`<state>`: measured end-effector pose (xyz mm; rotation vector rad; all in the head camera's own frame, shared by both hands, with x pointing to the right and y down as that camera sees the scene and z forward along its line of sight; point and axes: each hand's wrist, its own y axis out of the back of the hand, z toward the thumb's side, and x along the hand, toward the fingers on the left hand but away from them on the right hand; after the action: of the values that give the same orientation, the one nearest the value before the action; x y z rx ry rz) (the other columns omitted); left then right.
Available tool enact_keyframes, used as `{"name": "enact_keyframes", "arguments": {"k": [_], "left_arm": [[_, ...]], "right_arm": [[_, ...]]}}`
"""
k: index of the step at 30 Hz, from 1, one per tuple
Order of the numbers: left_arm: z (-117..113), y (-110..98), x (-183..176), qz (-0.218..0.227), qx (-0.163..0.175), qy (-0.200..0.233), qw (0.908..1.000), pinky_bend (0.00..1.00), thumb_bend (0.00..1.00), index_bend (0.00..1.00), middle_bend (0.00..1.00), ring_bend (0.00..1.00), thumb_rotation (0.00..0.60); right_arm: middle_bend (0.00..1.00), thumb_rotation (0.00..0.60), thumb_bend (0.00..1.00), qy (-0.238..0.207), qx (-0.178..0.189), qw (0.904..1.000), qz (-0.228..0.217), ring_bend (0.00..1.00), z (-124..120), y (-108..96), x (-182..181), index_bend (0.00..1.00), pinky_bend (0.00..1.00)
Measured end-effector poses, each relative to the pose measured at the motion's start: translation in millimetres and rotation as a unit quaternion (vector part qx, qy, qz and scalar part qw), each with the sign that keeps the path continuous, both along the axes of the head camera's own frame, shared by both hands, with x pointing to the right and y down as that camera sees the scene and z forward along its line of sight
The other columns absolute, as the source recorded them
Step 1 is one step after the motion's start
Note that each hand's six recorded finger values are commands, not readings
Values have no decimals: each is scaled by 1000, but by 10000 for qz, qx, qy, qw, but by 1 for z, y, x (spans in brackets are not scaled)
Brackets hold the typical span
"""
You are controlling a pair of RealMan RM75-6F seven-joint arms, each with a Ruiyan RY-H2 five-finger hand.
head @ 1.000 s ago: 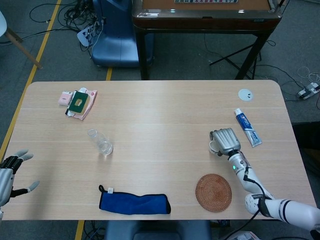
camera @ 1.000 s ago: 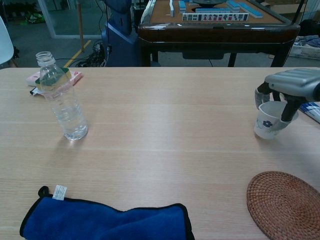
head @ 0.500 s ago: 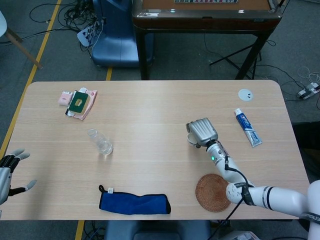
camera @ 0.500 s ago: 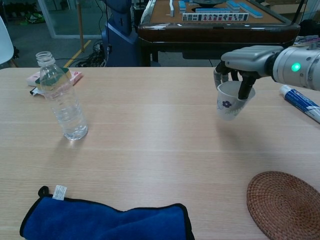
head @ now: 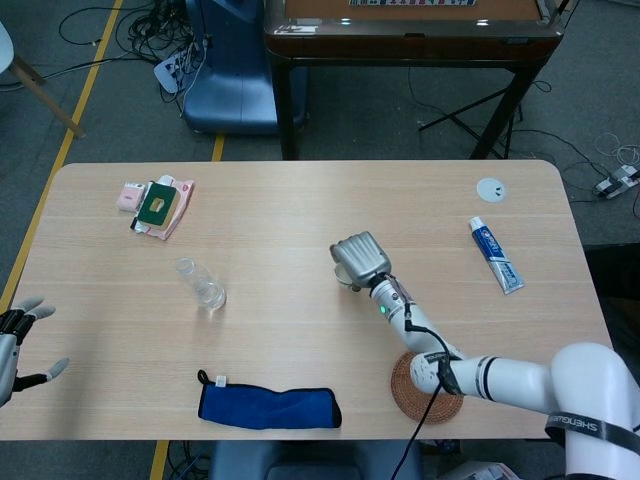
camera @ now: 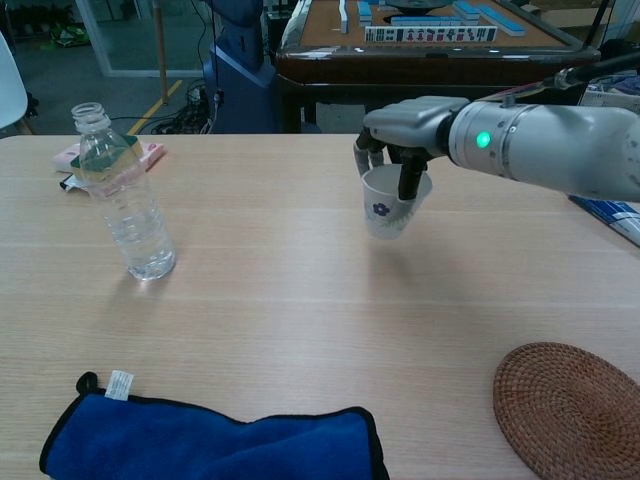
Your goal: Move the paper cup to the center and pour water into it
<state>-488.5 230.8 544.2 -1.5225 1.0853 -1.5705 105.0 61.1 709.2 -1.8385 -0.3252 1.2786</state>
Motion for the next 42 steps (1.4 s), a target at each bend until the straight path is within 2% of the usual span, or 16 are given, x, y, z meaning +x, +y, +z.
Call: {"name": "enact_keyframes", "arguments": {"k": [12,22,28,31,36,42], "left_arm": [[0,1,1,-6,-34,-29,10000,406,101,289,190,224,600],[-3,1,3,-10,-12,13,10000,406,102,294,190,224,600],[-4,2,4,32,-11,39,10000,407,101,300,191,224,600],[-4,2,5,44,-12,49,10000,406,102,301,191,224,600],[-4,3,7,126,-36,64,9999,407,101,306,199,224,600],[-3,4,8,171,-61,60,9998,406,102,307,199,224,600]], "right_arm": [[471,600,49,-398,-339,9978,-412,465,12,20,-51,463,584],[459,600,49,-410,-413,9961,-660,458,16,32,-75,470,584],[384,600,45,-380,-451,9958,-700,369,19,36,-81,470,584],[311,600,42,-398,-485,9955,-716,282,19,37,-82,456,547],[161,600,1,-437,-546,9947,-753,155,18,38,-84,287,390],[77,600,0,-501,-525,9945,-761,74,12,36,-84,201,310]]}}
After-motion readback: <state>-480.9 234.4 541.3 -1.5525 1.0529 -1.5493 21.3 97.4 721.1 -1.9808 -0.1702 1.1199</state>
